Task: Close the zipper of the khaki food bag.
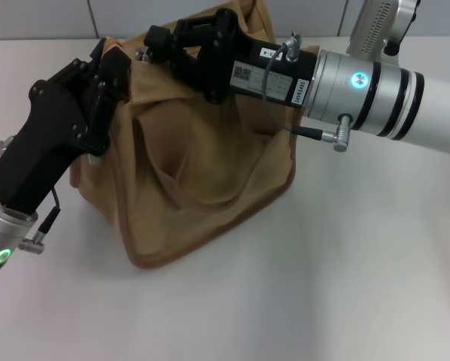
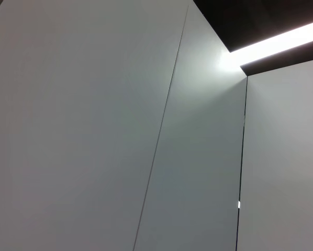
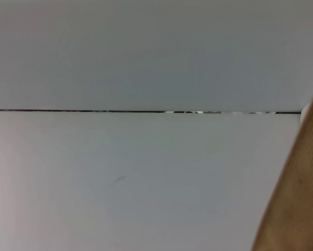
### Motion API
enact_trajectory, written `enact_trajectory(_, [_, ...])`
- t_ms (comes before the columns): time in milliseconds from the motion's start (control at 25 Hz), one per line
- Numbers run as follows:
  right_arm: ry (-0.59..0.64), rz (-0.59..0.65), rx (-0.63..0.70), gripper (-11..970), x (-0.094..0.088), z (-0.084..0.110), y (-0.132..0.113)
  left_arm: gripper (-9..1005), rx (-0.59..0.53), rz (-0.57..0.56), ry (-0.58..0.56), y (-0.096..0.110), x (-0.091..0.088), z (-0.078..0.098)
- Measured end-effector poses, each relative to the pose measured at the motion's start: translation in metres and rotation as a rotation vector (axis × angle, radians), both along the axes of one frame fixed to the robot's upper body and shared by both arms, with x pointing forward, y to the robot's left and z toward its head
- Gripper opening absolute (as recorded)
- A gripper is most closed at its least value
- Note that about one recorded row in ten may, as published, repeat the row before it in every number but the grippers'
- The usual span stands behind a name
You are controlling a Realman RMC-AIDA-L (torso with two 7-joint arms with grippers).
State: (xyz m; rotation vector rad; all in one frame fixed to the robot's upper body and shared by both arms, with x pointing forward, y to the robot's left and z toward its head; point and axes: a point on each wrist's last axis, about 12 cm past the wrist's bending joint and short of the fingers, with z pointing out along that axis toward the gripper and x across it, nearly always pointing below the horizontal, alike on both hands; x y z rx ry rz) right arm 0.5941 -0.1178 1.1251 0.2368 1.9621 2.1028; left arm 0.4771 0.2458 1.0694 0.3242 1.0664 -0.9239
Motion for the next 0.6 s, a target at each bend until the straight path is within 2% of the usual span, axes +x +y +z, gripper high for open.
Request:
enact_trajectory(120, [-0.012, 0.002, -0.001, 180, -0.0003, 0.0003, 0.0001, 75, 0.0, 0.001, 0.002, 0.0004, -0.0005, -0.0003])
enact_trajectory(320, [-0.023, 0.0, -0.003, 5, -0.0014, -0.0009, -0.0014, 76, -0.001, 0.001, 0.006, 0.0007, -0.0019, -0.0013])
enact_trajectory(600, [-0.057, -0.019, -0.003, -1, -0.0038, -0.0036, -0.0088, 76, 0.002, 0.002, 0.015, 0.0018, -0.0051, -0.0033])
